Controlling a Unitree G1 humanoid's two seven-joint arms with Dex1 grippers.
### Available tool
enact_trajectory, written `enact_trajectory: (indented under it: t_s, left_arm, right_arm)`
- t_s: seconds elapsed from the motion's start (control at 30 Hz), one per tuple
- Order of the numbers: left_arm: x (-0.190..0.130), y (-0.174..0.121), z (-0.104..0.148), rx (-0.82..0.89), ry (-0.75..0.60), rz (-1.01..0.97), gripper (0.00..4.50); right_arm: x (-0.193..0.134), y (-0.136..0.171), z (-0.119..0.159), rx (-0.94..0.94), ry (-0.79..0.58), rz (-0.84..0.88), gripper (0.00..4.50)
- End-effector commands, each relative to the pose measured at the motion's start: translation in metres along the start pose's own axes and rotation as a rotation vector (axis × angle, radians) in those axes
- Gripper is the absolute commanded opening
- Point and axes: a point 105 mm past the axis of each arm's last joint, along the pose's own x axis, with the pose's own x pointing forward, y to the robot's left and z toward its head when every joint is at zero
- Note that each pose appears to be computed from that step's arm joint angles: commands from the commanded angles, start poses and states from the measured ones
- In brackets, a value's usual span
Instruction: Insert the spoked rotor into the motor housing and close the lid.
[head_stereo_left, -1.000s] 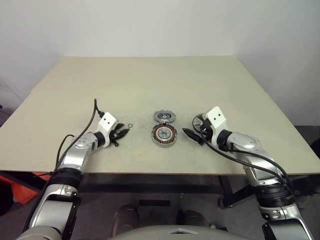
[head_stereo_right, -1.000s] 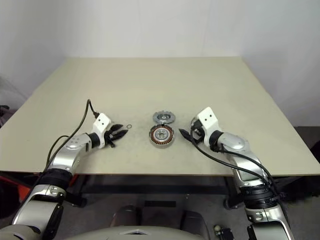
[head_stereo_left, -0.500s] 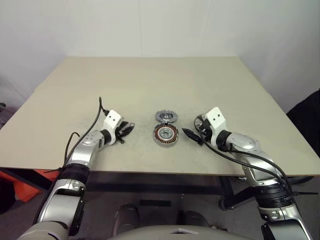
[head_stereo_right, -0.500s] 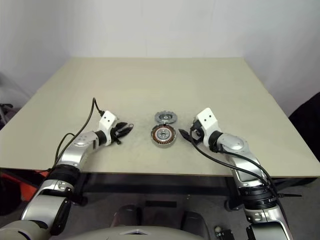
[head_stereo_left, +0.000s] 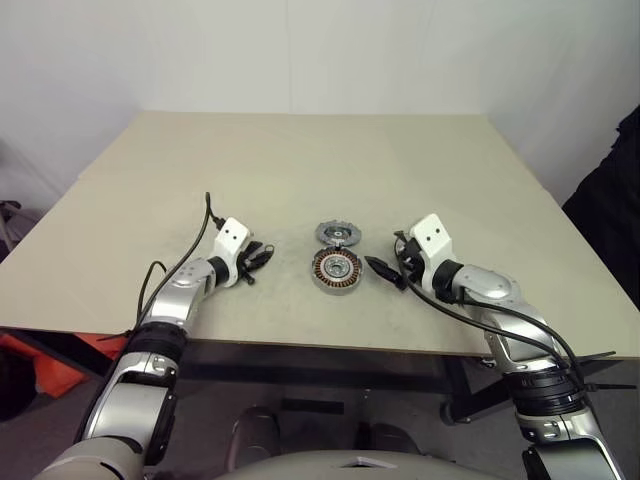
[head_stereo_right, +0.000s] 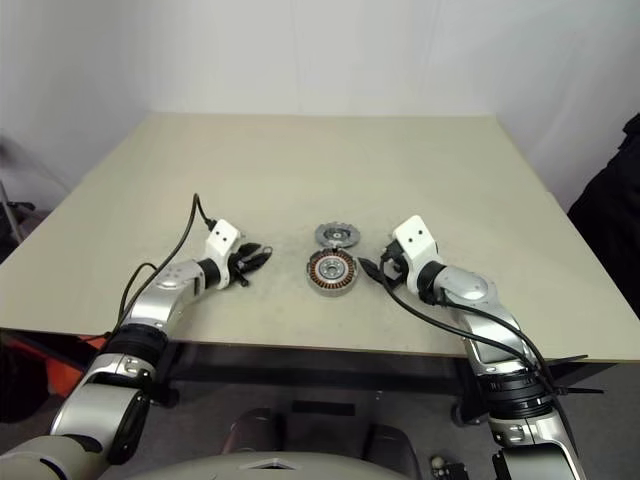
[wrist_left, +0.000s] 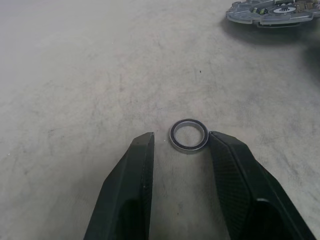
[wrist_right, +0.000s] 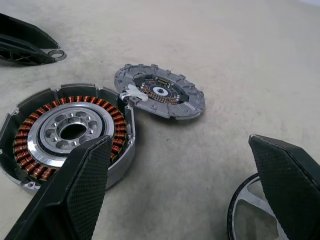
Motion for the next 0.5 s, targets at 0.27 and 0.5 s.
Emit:
enact_trajectory:
  t_s: [0.27,0.5]
  left_arm:
    - [0.003,-0.005,0.000,0.007,0.019,-0.032,0.77]
    - [-0.002,-0.017,0.034,-0.132,-0.150,-0.152,0.77]
  right_arm:
    - [0.002,0.002,0.010,-0.024,-0.037,0.002,4.50]
    - [0.001,0.005,0.009,-0.032,-0.033,0.018,4.50]
